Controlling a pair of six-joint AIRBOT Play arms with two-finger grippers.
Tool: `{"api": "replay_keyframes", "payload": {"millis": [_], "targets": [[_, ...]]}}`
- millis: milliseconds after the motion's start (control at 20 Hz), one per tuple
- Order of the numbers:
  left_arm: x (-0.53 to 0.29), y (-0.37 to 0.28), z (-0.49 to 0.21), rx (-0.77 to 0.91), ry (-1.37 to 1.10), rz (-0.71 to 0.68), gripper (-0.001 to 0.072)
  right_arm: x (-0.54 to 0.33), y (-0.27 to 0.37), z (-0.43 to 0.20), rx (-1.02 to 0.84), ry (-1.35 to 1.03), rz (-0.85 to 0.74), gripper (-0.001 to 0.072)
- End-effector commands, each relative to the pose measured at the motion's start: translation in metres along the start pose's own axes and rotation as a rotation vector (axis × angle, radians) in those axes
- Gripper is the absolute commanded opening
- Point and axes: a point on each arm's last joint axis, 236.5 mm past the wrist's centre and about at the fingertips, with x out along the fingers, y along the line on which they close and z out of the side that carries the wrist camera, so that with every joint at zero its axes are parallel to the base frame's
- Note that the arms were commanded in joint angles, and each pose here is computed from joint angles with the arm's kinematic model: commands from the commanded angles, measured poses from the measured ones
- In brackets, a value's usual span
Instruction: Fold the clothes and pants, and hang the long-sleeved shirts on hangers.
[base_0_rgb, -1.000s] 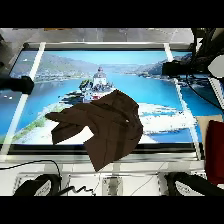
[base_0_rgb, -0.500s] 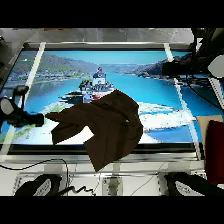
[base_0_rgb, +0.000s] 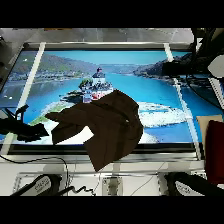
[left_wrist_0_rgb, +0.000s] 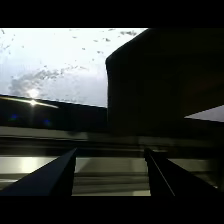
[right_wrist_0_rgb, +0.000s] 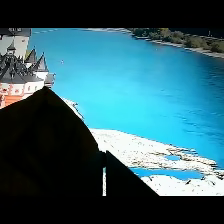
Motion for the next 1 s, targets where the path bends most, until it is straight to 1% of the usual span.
{"api": "replay_keyframes", "payload": {"millis": [0,150,350,500,550,600,700,750,800,850,900,950], "targets": [[0.026,0.0,-0.004,0.049,0.02,-0.078,0.0461,0.0,0.001,0.0,0.0,-0.001,0.001,0.0017],[0.043,0.008,-0.003,0.071,-0.013,-0.055,0.0463,0.0,0.001,0.0,0.0,-0.001,0.001,0.0017],[0.06,0.009,-0.012,0.121,0.014,-0.067,0.0463,0.0,0.001,0.0,0.0,-0.001,0.001,0.0016],[0.061,0.005,0.006,0.118,-0.059,-0.075,0.0462,0.0,0.001,0.0,0.0,-0.001,0.001,0.0016],[0.061,0.004,0.013,0.117,-0.083,-0.073,0.0449,0.0,0.001,0.0,0.0,-0.001,0.001,0.0016],[0.062,0.001,0.016,0.128,-0.091,-0.07,0.0356,0.0,0.001,0.0,0.0,-0.001,0.001,0.0016],[0.067,-0.008,0.014,0.169,-0.076,-0.071,0.0305,0.0,0.002,0.015,-0.001,-0.061,0.006,0.0016],[0.068,-0.013,0.015,0.206,-0.072,-0.068,0.0225,-0.002,0.002,0.024,-0.001,-0.1,0.009,0.0017],[0.07,-0.019,0.016,0.244,-0.072,-0.062,0.0174,-0.002,0.003,0.029,0.001,-0.123,0.012,0.0017],[0.072,-0.022,0.019,0.268,-0.08,-0.049,0.0103,-0.003,0.006,0.032,0.006,-0.136,0.027,0.0017],[0.074,-0.026,0.022,0.294,-0.088,-0.034,0.0015,-0.003,0.011,0.032,0.018,-0.134,0.049,0.0017],[0.075,-0.027,0.024,0.323,-0.09,-0.014,0.0015,-0.003,0.013,0.032,0.021,-0.133,0.056,0.0017]]}}
